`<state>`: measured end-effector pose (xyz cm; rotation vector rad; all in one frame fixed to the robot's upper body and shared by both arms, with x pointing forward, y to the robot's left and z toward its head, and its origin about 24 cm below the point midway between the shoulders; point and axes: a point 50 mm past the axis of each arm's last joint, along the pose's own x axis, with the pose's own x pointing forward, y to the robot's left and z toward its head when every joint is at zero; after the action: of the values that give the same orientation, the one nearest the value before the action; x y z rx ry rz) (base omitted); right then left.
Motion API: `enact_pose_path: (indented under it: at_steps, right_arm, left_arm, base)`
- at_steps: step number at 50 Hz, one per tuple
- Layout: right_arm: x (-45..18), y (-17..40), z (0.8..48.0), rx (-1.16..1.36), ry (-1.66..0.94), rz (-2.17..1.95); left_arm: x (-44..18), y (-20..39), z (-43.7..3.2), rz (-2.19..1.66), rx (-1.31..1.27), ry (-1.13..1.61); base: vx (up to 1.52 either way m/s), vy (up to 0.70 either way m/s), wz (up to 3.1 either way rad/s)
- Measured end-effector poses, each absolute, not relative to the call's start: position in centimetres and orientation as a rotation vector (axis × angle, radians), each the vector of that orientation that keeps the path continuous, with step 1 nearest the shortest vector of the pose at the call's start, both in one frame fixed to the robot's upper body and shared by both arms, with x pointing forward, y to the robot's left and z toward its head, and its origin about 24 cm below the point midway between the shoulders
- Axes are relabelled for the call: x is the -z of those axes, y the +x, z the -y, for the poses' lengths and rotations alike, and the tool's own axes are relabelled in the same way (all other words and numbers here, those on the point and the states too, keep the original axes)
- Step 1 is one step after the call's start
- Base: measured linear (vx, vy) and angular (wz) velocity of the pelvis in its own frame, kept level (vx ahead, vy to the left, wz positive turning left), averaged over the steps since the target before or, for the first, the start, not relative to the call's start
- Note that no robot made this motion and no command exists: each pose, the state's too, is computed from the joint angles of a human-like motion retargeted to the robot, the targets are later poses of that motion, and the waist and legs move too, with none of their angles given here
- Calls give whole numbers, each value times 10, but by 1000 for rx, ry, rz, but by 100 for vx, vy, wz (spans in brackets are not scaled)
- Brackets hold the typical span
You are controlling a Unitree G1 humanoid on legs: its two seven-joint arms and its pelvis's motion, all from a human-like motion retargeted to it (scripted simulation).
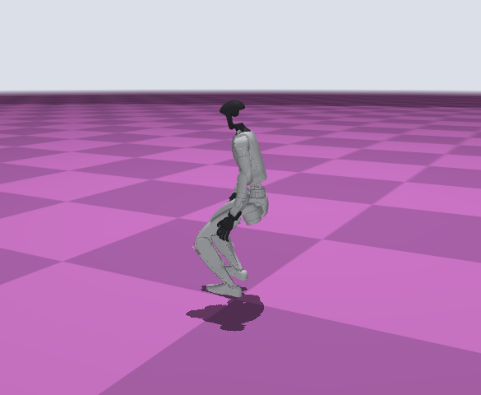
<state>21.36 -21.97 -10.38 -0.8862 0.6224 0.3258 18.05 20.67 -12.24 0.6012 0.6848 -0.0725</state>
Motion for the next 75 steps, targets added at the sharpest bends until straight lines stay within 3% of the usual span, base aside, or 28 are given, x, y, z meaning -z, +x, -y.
enact_pose_path:
  at_steps: [22, 75]
  right_arm:
    - [103, 217, 231, -180, -749, -693]
    - [109, 212, 229, -41, -499, -746]
  left_arm:
    - [114, 205, -172, -613, 114, 550]
    - [128, 187, -171, -745, 36, 383]
  base:
    - [5, -1, 7]
    - [0, 0, 1]
